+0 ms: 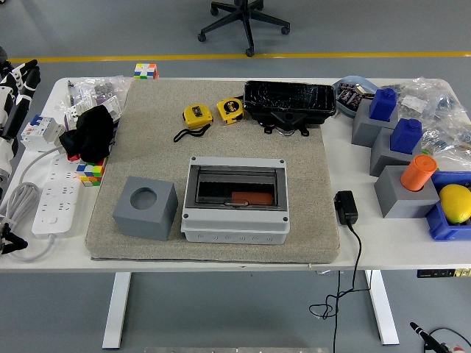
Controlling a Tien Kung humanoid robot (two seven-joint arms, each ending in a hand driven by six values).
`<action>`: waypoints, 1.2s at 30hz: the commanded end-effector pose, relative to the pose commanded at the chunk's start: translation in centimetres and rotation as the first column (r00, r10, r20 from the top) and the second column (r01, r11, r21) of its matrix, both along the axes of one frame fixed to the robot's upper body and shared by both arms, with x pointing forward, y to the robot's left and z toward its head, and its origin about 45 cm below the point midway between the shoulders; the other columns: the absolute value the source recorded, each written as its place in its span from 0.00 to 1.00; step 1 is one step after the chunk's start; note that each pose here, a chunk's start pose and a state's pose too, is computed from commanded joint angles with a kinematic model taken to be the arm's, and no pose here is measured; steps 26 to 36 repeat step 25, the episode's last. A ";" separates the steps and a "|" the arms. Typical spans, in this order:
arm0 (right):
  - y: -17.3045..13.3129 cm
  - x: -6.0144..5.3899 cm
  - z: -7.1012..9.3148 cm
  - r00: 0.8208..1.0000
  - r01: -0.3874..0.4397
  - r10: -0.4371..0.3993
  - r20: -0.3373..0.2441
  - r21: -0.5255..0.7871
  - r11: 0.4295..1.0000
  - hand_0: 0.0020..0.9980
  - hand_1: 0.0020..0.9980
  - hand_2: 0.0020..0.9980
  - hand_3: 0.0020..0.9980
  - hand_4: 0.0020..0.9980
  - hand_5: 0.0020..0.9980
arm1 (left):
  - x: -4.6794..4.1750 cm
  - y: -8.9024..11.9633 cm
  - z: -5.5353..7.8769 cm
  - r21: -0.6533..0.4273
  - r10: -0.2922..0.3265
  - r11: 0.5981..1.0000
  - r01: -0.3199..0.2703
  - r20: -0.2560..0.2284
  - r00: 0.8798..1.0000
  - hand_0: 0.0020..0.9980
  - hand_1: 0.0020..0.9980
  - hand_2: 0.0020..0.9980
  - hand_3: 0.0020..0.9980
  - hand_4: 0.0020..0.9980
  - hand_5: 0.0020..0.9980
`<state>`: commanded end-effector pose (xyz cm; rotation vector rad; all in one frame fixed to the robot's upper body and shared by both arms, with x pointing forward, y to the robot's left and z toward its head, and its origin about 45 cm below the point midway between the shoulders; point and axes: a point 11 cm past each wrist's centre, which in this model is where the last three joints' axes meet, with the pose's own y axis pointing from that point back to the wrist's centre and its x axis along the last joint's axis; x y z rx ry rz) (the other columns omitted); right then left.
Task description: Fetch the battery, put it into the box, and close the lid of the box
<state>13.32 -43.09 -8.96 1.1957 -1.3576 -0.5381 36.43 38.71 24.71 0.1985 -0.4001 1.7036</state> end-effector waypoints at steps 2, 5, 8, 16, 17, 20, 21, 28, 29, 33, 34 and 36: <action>0.0 0.0 0.0 1.000 0.001 -0.001 0.000 0.000 1.000 0.85 0.78 0.76 0.81 1.00 1.00 | 0.00 0.0 0.0 0.000 0.000 1.000 0.000 0.000 1.000 0.89 0.87 0.90 0.88 1.00 1.00; 0.0 -0.1 0.0 1.000 0.001 -0.001 -0.001 0.000 1.000 0.85 0.78 0.76 0.81 1.00 1.00 | -0.02 0.0 0.0 0.000 0.001 1.000 -0.001 0.000 1.000 0.89 0.87 0.90 0.88 1.00 1.00; 0.1 0.0 0.0 1.000 0.002 -0.002 0.000 0.001 1.000 0.85 0.78 0.76 0.81 1.00 1.00 | -0.02 0.0 -0.1 -0.001 0.003 1.000 -0.003 0.000 1.000 0.89 0.87 0.90 0.88 1.00 1.00; 0.1 0.0 0.0 1.000 0.005 -0.005 0.001 0.001 1.000 0.85 0.78 0.76 0.81 1.00 1.00 | -0.05 0.0 -0.2 -0.005 0.007 1.000 -0.007 0.001 1.000 0.89 0.86 0.89 0.88 1.00 1.00; 0.1 0.0 0.0 1.000 0.005 -0.005 0.001 0.001 1.000 0.85 0.78 0.76 0.81 1.00 1.00 | -0.06 0.0 -0.2 -0.006 0.008 1.000 -0.008 0.003 1.000 0.89 0.86 0.89 0.88 1.00 1.00; 0.1 -0.1 0.0 1.000 0.006 -0.006 0.001 0.001 1.000 0.85 0.78 0.76 0.81 1.00 1.00 | -0.08 0.1 -0.2 -0.007 0.010 1.000 -0.010 0.004 1.000 0.89 0.86 0.89 0.88 1.00 1.00; 0.1 -0.1 -0.1 1.000 0.006 -0.006 0.000 0.002 1.000 0.85 0.78 0.76 0.81 1.00 1.00 | -0.09 0.1 -0.2 -0.008 0.011 1.000 -0.011 0.005 1.000 0.89 0.86 0.89 0.88 1.00 1.00; 0.1 -0.1 -0.1 1.000 0.007 -0.007 -0.001 0.003 1.000 0.85 0.78 0.76 0.81 1.00 1.00 | -0.10 0.1 -0.2 -0.012 0.016 1.000 -0.015 0.009 1.000 0.88 0.86 0.89 0.87 1.00 1.00; 0.1 -0.1 -0.1 1.000 0.007 -0.007 -0.001 0.003 1.000 0.85 0.78 0.76 0.81 1.00 1.00 | -0.10 0.1 -0.2 -0.012 0.016 1.000 -0.015 0.009 1.000 0.88 0.86 0.89 0.87 1.00 1.00; 0.1 -0.1 -0.1 1.000 0.007 -0.007 -0.001 0.003 1.000 0.85 0.78 0.76 0.81 1.00 1.00 | -0.10 0.1 -0.2 -0.012 0.016 1.000 -0.015 0.009 1.000 0.88 0.86 0.89 0.87 1.00 1.00; 0.1 -0.1 -0.1 1.000 0.007 -0.007 -0.001 0.003 1.000 0.85 0.78 0.76 0.81 1.00 1.00 | -0.10 0.1 -0.2 -0.012 0.016 1.000 -0.015 0.009 1.000 0.88 0.86 0.89 0.87 1.00 1.00; 0.1 -0.1 -0.1 1.000 0.007 -0.007 -0.001 0.003 1.000 0.85 0.78 0.76 0.81 1.00 1.00 | -0.10 0.1 -0.2 -0.012 0.016 1.000 -0.015 0.009 1.000 0.88 0.86 0.89 0.87 1.00 1.00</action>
